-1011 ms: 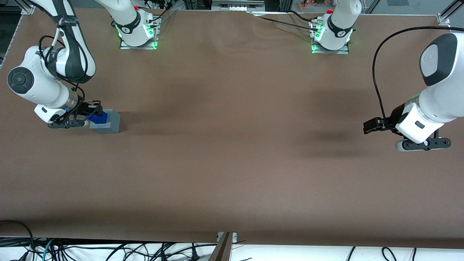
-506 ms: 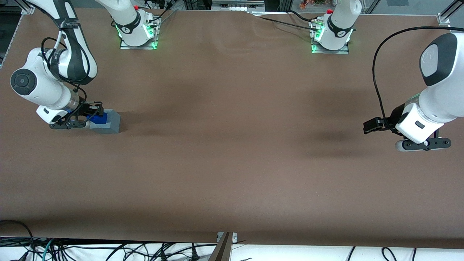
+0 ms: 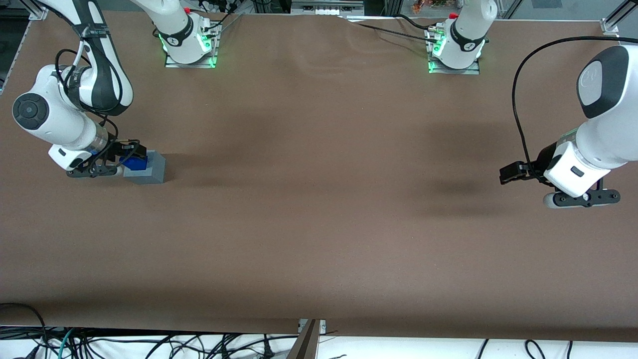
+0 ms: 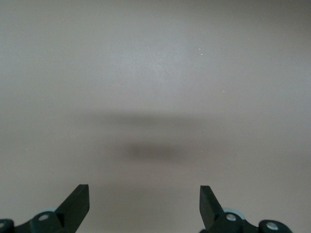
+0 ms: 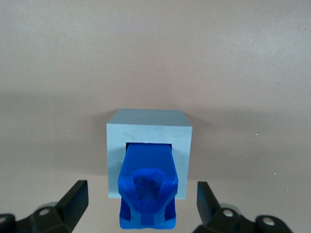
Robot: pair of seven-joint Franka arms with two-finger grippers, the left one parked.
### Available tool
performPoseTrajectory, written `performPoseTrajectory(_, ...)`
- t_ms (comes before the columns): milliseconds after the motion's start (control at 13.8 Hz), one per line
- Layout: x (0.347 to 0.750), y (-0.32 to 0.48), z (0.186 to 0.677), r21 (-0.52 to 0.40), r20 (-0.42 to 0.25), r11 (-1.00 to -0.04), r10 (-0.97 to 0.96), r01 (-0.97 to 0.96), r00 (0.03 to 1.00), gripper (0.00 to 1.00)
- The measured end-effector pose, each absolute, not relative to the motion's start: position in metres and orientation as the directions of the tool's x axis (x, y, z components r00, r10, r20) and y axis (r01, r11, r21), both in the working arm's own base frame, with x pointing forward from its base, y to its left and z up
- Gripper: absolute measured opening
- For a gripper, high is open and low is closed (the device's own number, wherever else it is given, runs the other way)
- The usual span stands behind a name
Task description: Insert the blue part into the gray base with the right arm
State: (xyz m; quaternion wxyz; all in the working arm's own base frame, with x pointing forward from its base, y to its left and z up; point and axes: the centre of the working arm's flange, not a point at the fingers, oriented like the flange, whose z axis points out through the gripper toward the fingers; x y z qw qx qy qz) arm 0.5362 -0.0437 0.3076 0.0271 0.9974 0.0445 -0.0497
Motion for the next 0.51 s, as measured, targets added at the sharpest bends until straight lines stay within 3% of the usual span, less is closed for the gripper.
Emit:
performPoseTrajectory(144, 0.542, -0.042, 0.325, 0.045, -0.119, -0.995, 0.087, 0.093, 0.989, 1.0)
performPoseTrajectory(361, 0.561, -0.042, 0.393, 0.032, -0.188, -0.996, 0.077, 0.085, 0.979, 1.0)
performPoseTrajectory(506, 0.575, -0.037, 0.446, 0.034, -0.173, -0.995, 0.083, 0.09, 0.981, 1.0)
